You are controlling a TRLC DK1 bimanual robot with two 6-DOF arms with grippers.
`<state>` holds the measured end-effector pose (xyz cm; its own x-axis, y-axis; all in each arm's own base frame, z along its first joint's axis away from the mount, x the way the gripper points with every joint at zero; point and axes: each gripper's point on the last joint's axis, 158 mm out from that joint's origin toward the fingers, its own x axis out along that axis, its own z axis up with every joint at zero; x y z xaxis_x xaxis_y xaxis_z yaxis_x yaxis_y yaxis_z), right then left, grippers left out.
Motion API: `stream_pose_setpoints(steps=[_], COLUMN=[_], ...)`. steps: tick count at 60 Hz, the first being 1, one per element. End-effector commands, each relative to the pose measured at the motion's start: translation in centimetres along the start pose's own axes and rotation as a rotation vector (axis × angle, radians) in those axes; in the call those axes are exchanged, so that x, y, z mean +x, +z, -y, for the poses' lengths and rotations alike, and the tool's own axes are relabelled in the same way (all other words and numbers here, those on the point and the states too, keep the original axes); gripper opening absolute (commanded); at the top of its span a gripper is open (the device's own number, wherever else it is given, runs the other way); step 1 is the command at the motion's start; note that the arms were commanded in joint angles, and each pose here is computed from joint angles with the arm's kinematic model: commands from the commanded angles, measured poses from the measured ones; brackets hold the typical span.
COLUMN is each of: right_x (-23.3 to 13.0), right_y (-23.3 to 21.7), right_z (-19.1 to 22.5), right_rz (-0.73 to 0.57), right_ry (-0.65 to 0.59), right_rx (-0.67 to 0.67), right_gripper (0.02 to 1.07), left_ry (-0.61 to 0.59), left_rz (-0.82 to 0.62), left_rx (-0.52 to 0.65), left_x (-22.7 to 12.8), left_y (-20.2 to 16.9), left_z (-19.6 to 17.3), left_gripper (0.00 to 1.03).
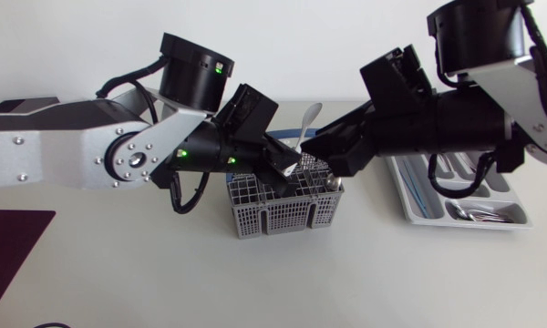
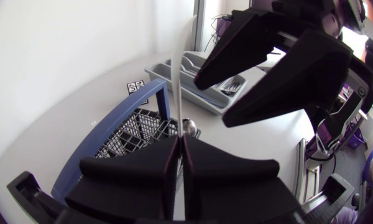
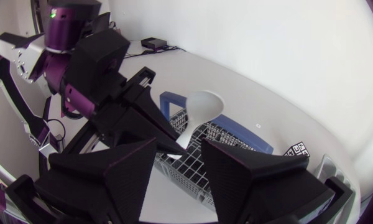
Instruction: Transfer all utensils from the basket to the drawer tray.
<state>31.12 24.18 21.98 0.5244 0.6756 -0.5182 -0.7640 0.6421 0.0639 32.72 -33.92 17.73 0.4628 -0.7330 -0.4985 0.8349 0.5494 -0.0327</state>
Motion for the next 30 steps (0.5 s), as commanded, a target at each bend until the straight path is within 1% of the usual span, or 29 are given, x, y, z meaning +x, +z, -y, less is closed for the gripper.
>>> stream_pose_setpoints(steps=[1,7,30], right_x=[0.8,1.4,2.9], right_y=[0.4,1.0,1.8], right_z=[1.4,2.4,2.9], right_rz=[-0.012,-0.003,0.005], right_ry=[-0.006,-0.001,0.029], right_rx=[0.072,0.104,0.135], right_gripper=[0.53,0.52,0.52], left_ry=[0.017,0.018,-0.002], left_rz=[0.035,0.042,0.035], left_rx=[-0.065,-0.11,-0.146], left_x=[0.2,0.2,0.9], left_y=[1.5,1.8,1.8], left_z=[-0.9,-1.4,-1.4], left_gripper=[0.03,0.03,0.03])
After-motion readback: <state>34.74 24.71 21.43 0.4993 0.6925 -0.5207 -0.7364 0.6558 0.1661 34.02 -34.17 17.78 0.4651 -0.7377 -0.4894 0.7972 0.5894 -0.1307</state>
